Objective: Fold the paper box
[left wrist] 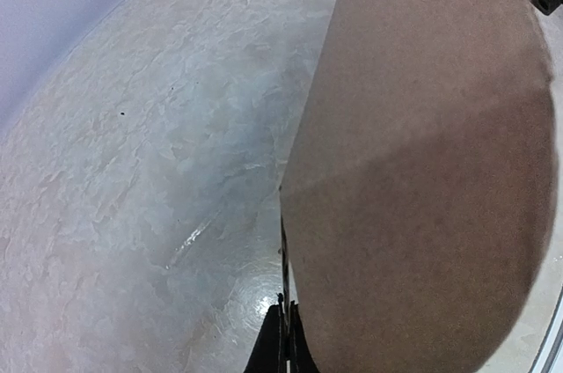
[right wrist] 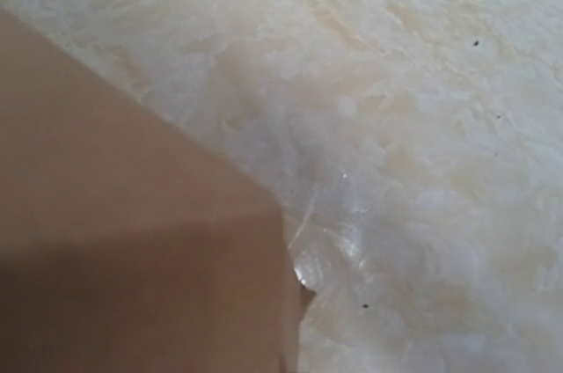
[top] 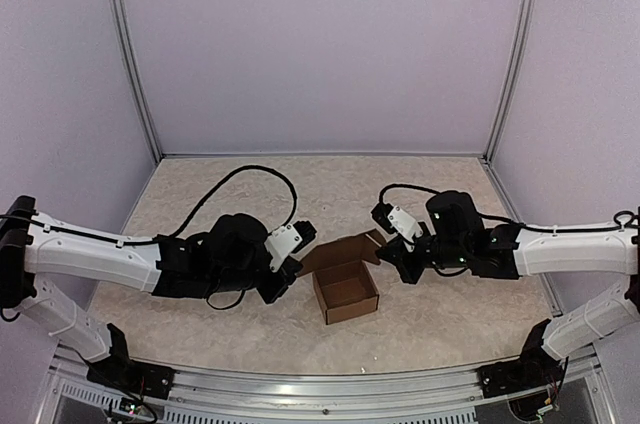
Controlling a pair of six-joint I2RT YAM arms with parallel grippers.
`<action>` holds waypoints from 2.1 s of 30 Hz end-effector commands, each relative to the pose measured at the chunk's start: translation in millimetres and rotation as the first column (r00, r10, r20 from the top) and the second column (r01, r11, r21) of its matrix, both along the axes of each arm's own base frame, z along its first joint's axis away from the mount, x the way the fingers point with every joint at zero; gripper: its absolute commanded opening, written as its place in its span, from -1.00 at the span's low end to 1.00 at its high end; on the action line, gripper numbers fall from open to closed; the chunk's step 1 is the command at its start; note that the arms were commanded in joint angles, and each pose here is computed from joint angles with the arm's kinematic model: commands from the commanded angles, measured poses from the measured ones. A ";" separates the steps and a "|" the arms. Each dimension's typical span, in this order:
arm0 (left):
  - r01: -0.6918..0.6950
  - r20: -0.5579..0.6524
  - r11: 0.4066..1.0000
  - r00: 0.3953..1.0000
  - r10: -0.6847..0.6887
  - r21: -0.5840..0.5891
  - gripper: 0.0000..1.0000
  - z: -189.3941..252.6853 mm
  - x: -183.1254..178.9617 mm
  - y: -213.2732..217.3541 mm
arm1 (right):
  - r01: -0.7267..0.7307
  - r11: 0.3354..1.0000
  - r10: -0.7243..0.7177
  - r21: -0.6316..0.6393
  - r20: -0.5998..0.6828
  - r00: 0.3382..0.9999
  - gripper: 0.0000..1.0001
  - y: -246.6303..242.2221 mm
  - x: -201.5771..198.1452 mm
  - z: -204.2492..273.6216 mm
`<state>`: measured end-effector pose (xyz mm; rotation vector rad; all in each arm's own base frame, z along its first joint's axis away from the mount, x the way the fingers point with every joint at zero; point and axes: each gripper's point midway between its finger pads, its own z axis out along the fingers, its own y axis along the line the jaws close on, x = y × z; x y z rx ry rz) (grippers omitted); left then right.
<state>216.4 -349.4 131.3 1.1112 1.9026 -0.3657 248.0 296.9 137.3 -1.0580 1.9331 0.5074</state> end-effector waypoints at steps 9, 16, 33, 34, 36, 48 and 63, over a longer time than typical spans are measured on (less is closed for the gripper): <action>-0.096 -0.076 0.991 0.993 0.089 -0.096 -1.00 31.8 8.2 -16.0 | 0.150 0.983 -0.148 0.105 -0.025 0.989 -1.00 0.2 -18.7 7.7; -0.124 -0.122 0.986 0.986 0.111 -0.108 -1.00 38.3 9.0 -25.8 | 0.257 0.959 -0.255 0.123 -0.034 0.966 -1.00 12.9 -23.6 11.2; -0.221 -0.181 0.972 0.962 0.204 -0.081 -1.00 17.1 9.6 -34.8 | 0.381 0.914 -0.373 0.139 -0.081 0.924 -1.00 51.1 -23.1 10.9; -0.225 -0.187 0.971 0.960 0.206 -0.085 -1.00 16.6 9.3 -35.7 | 0.377 0.916 -0.369 0.137 -0.075 0.926 -1.00 53.9 -25.0 11.2; -0.234 -0.195 0.968 0.957 0.213 -0.090 -1.00 15.2 10.0 -36.8 | 0.373 0.919 -0.367 0.130 -0.073 0.927 -1.00 58.3 -27.7 8.9; -0.275 -0.200 0.958 0.946 0.254 -0.086 -1.00 6.6 10.2 -35.5 | 0.427 0.899 -0.424 0.098 -0.054 0.904 -1.00 70.8 -37.3 -5.9; -0.273 -0.192 0.962 0.944 0.268 0.000 -1.00 -25.9 -9.8 -31.9 | 0.486 0.872 -0.486 0.061 -0.026 0.874 -1.00 64.1 -45.4 -26.4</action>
